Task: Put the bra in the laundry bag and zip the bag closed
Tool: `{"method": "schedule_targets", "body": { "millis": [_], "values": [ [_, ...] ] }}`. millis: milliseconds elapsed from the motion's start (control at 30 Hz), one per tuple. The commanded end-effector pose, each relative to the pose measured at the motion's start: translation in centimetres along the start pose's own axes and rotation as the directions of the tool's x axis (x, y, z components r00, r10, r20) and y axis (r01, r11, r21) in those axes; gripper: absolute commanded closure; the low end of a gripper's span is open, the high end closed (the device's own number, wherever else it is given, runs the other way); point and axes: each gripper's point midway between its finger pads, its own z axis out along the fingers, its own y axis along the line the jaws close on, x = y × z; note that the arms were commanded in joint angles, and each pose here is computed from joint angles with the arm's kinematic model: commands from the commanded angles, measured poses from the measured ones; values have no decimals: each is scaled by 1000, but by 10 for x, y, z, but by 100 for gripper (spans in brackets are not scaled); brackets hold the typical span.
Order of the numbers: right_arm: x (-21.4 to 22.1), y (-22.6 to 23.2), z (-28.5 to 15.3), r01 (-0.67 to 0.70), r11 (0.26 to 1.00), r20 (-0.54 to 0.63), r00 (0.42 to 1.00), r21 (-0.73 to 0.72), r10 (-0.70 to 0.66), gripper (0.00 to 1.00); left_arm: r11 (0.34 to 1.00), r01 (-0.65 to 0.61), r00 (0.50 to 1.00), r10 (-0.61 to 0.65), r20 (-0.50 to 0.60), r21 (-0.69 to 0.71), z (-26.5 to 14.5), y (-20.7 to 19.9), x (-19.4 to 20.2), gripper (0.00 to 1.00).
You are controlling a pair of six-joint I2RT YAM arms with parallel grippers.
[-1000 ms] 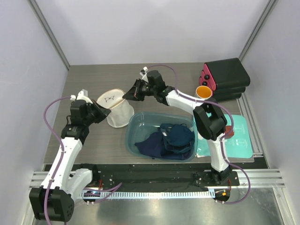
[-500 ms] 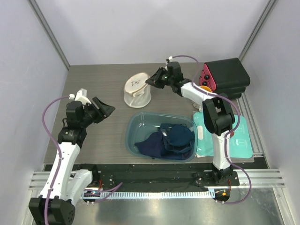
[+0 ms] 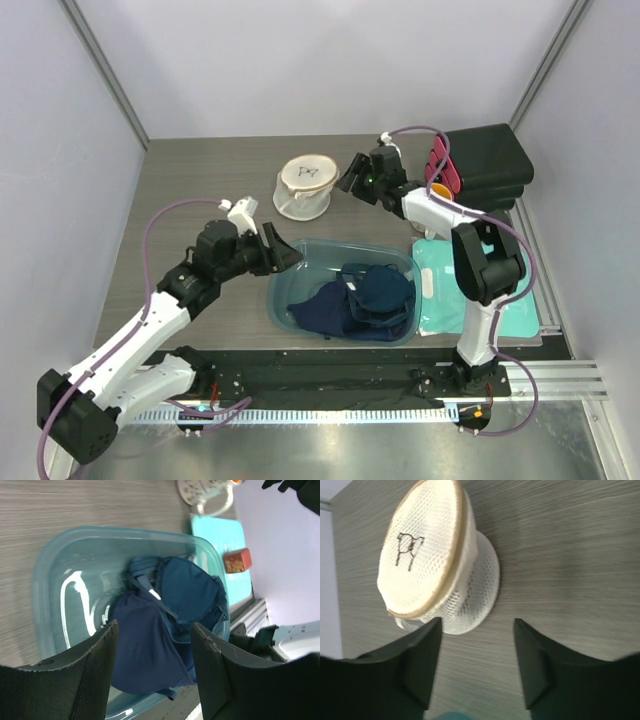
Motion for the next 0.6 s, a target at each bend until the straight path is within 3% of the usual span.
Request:
{"method": "schedule_targets", "body": {
  "millis": [0,133,167,300,433,567],
  "values": [
    [-38,-4,-54,131,986,113,983,104,-143,30,995,-52,993,42,109,86,3,-34,-19,39],
    [-40,-19,-94,197,962,120,968,187,-221,22,987,-100,993,91,78,127,8,-54,2,38],
    [-39,-22,-103,211,957,119,964,200,-238,1,986,-108,993,101,67,123,11,-54,8,37],
    [-14,-45,-147,260,935,90,953,243,-288,0,977,-165,984,155,83,133,16,-64,27,34],
    [5,-42,-201,263,949,153,945,175,-290,0,962,-201,979,189,82,185,19,-77,54,31],
    [36,-55,-227,234,962,148,956,142,-254,0,961,-199,980,191,60,193,21,-68,78,27]
  ]
}}
